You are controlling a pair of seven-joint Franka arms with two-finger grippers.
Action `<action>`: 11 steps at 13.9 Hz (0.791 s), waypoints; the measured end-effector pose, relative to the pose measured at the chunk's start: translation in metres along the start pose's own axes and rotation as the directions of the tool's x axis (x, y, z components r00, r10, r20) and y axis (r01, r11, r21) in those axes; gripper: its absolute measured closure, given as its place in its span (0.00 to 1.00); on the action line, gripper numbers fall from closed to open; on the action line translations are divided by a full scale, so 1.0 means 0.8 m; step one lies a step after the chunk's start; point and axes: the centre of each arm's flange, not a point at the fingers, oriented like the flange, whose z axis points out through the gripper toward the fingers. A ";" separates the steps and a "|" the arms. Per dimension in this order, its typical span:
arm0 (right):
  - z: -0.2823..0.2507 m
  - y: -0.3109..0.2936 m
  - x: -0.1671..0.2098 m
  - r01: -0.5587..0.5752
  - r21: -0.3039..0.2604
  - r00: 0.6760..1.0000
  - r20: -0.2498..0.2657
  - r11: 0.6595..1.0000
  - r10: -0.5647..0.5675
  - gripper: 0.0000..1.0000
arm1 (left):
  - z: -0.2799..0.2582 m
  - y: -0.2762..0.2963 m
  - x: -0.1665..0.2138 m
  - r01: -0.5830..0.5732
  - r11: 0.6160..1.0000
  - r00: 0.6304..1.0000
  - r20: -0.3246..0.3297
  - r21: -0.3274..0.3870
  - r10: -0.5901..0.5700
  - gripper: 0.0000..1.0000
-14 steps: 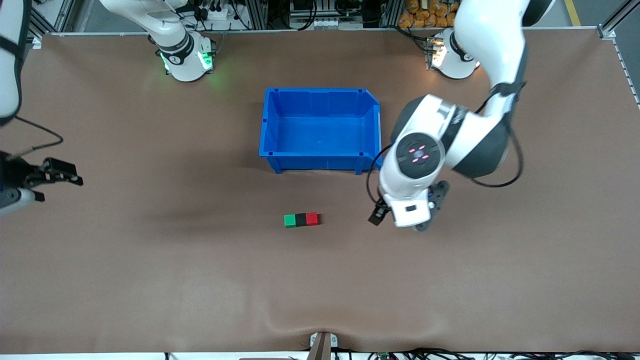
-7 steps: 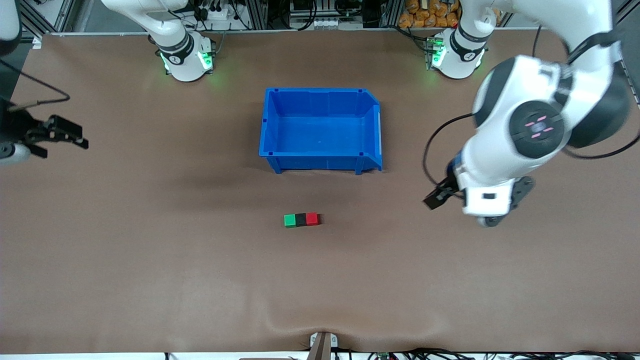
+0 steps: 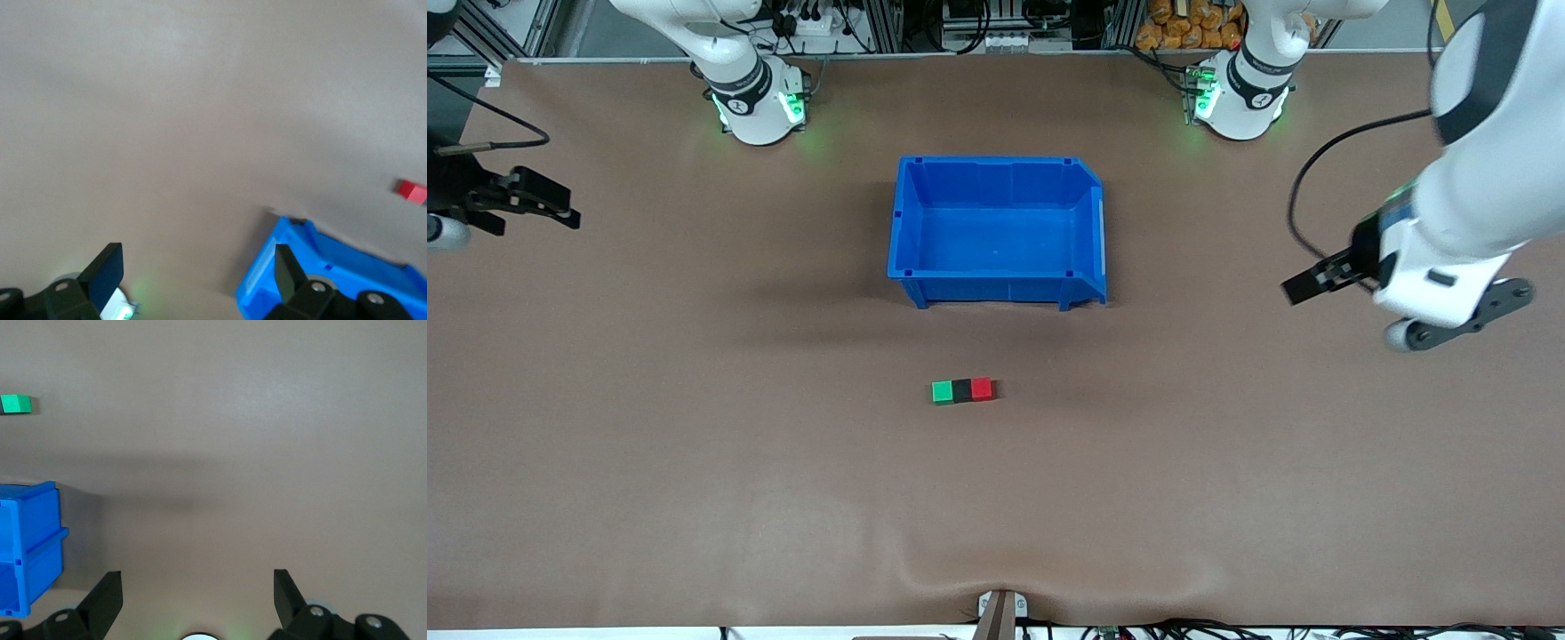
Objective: Attach green and red cubes to black cube
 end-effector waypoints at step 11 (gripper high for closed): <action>-0.030 0.008 -0.009 -0.095 0.012 0.995 -0.011 0.995 0.095 0.00 | -0.010 -0.107 -0.057 -0.169 0.985 0.981 -0.098 -0.038 0.165 0.00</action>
